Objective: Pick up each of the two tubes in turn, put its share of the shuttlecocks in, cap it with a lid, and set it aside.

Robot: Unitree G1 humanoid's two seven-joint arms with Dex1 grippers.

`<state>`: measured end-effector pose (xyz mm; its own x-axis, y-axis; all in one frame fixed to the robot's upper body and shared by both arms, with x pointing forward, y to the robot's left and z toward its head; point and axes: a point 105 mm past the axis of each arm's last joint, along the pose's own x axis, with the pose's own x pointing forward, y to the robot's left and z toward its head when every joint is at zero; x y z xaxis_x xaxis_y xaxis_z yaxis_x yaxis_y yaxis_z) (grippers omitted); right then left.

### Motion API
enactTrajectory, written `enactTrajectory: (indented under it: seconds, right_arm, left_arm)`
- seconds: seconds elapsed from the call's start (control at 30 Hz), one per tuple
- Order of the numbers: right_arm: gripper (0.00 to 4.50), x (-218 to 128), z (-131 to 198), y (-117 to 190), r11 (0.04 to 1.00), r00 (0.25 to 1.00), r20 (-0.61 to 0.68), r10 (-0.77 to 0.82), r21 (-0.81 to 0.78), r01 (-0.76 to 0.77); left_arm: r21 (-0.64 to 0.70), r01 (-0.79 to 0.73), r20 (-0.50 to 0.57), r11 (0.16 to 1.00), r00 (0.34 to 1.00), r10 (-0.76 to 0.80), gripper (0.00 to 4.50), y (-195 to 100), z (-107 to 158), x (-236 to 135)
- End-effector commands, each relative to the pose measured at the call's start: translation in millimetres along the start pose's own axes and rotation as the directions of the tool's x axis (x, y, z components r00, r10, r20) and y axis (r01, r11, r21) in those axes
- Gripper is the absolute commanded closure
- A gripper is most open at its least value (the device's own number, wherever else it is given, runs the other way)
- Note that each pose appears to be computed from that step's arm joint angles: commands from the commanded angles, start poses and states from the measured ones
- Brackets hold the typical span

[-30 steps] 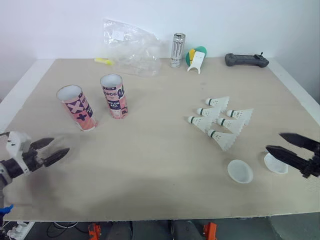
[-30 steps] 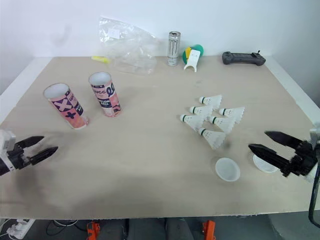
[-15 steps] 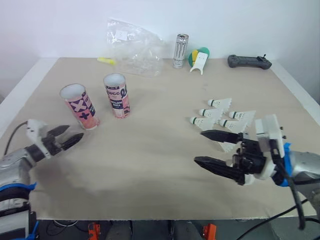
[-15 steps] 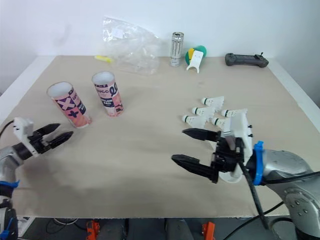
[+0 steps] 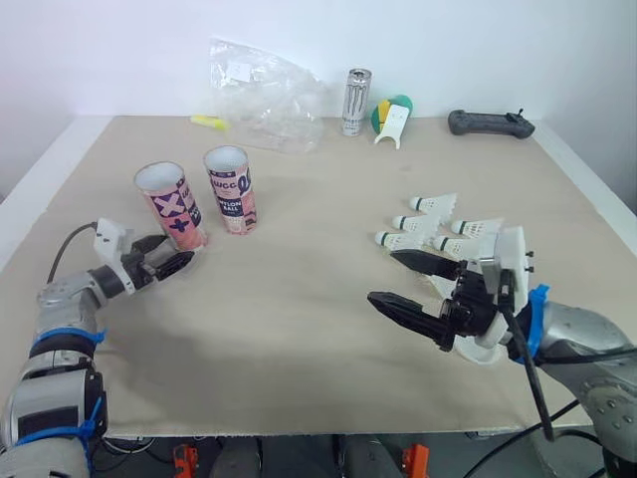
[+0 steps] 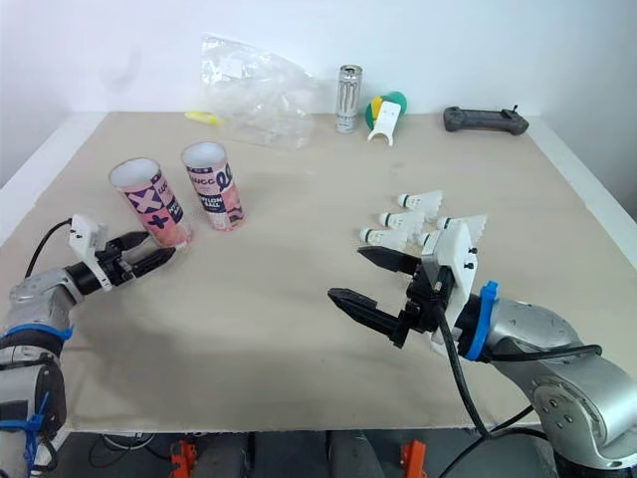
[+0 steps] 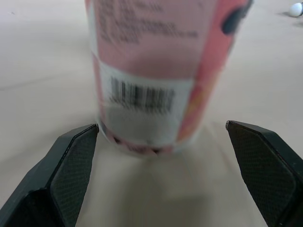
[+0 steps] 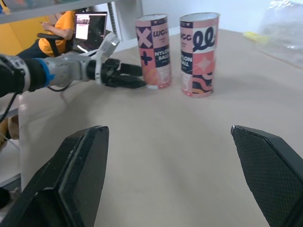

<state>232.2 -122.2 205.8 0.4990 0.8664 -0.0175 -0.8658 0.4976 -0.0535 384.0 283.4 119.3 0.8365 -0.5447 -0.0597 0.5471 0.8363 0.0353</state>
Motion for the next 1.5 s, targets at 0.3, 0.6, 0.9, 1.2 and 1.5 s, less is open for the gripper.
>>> enactTrajectory:
  seconds: [0.3, 0.6, 0.9, 1.2, 1.5]
  right_arm:
    - [0.06, 1.6, 13.0, 17.2, 0.999, 0.999, 0.048, 0.024, -0.048, -0.021]
    - [0.06, 0.1, 13.2, 21.8, 0.999, 0.999, 0.049, 0.013, -0.042, -0.011]
    - [0.00, -2.3, 11.9, 22.2, 0.999, 0.999, 0.037, 0.001, -0.039, 0.001]
    - [0.00, -3.7, 10.9, 18.4, 0.999, 1.000, 0.023, 0.000, -0.042, 0.001]
    - [0.00, -35.5, -18.8, -20.6, 0.976, 0.971, -0.098, -0.220, -0.021, 0.219]
  left_arm:
    - [0.049, 0.028, -0.006, 0.998, 1.000, -0.028, 0.00, -14.3, 17.4, 41.8]
    - [0.054, -0.023, -0.011, 0.998, 1.000, 0.024, 0.00, -16.9, 23.8, 60.8]
    - [0.046, -0.025, -0.001, 0.999, 1.000, 0.026, 1.65, -15.9, 20.3, 56.5]
    - [0.057, 0.059, 0.064, 0.997, 0.996, -0.062, 1.65, -23.0, 12.7, 37.4]
    - [0.257, 0.435, -0.167, 0.863, 0.900, -0.403, 1.65, -59.1, -10.3, -10.6]
